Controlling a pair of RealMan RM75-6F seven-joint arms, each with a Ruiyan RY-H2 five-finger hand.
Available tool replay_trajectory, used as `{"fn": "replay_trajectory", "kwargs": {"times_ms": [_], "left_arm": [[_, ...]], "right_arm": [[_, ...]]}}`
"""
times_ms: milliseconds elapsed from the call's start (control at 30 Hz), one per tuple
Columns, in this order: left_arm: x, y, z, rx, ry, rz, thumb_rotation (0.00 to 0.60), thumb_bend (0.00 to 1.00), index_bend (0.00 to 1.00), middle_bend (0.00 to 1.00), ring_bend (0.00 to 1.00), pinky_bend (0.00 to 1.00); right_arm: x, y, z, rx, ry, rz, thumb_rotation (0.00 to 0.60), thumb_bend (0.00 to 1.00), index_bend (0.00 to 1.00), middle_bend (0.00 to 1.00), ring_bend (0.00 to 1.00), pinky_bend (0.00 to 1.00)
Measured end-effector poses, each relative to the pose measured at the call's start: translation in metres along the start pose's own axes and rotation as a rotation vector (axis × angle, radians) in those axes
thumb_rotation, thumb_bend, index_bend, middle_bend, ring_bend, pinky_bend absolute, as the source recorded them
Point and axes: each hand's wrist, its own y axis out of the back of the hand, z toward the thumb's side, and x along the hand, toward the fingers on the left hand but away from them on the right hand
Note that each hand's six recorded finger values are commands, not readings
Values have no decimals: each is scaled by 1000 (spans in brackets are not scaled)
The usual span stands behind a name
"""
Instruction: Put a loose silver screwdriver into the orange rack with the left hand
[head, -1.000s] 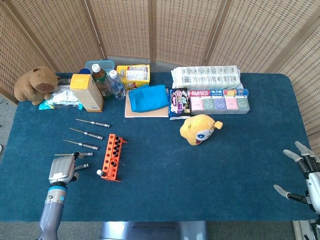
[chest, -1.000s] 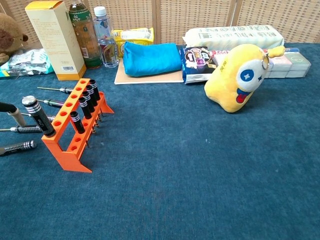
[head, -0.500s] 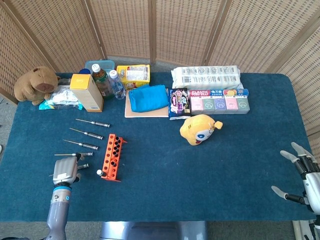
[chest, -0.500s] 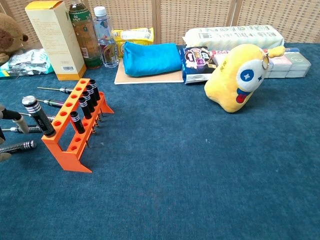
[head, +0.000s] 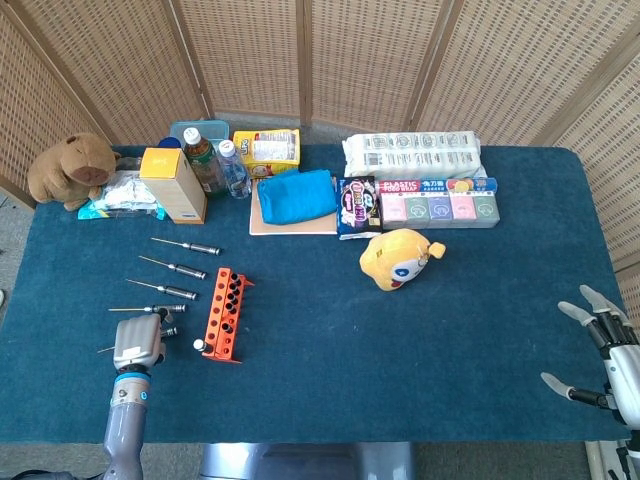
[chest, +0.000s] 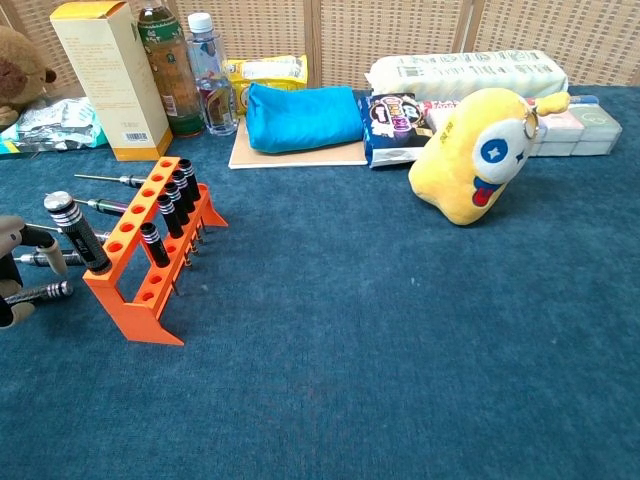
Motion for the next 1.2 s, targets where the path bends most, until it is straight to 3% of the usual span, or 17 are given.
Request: {"fn": "replay_trajectory", "kwargs": {"times_ms": [1200], "left_arm": [[0, -11, 9, 59, -7, 12, 600, 385, 428, 1000, 996, 973]], "right_arm": [[-2, 4, -2, -14, -13, -20, 600, 12, 179, 46, 0, 0]]}}
